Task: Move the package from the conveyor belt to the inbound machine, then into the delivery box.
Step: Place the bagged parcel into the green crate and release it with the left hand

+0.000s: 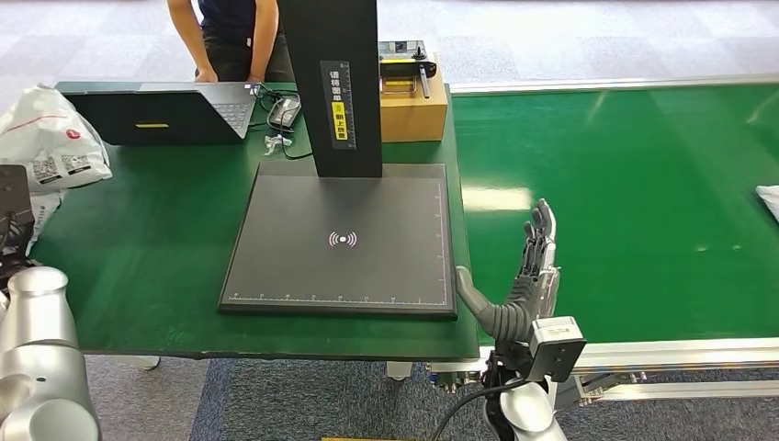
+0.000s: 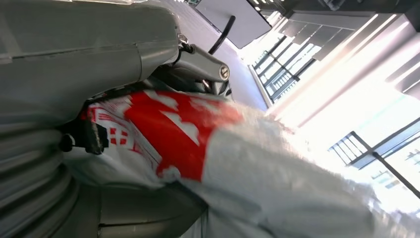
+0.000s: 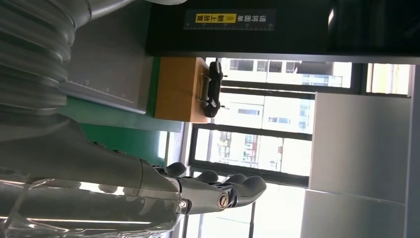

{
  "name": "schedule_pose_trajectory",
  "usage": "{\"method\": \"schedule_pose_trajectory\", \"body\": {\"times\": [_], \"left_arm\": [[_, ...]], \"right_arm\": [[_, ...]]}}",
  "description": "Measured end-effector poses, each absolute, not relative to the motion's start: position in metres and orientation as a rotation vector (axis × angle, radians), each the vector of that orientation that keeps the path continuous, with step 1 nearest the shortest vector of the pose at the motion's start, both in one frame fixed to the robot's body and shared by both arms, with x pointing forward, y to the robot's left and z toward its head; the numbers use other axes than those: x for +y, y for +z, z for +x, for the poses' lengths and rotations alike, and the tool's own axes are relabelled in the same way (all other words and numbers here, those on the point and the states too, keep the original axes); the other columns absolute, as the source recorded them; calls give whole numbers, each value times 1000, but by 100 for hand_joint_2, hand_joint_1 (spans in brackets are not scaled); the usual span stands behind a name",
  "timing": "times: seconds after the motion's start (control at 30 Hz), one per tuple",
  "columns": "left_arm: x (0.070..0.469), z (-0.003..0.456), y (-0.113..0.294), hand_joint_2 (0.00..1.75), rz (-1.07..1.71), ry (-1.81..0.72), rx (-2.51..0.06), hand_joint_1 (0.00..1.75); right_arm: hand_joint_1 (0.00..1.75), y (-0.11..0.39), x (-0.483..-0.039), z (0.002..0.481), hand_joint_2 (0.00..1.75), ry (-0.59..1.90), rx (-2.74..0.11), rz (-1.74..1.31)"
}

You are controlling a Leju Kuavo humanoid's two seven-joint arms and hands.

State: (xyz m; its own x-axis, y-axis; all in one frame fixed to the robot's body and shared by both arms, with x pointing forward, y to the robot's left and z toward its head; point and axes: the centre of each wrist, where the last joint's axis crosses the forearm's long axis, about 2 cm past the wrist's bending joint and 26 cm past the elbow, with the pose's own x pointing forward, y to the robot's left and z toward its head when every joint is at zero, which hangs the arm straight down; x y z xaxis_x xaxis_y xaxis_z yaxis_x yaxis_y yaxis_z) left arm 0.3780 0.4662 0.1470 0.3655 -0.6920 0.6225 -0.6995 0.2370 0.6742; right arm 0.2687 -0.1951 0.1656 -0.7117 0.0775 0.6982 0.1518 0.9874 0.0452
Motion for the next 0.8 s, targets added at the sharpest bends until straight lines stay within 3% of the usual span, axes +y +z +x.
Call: {"method": "schedule_pose_trajectory", "body": {"times": [0.8], "left_arm": [[460, 387, 146, 175, 1430, -23, -1332, 0]], "right_arm": [[0, 166, -196, 270, 175, -121, -2366, -170]]}}
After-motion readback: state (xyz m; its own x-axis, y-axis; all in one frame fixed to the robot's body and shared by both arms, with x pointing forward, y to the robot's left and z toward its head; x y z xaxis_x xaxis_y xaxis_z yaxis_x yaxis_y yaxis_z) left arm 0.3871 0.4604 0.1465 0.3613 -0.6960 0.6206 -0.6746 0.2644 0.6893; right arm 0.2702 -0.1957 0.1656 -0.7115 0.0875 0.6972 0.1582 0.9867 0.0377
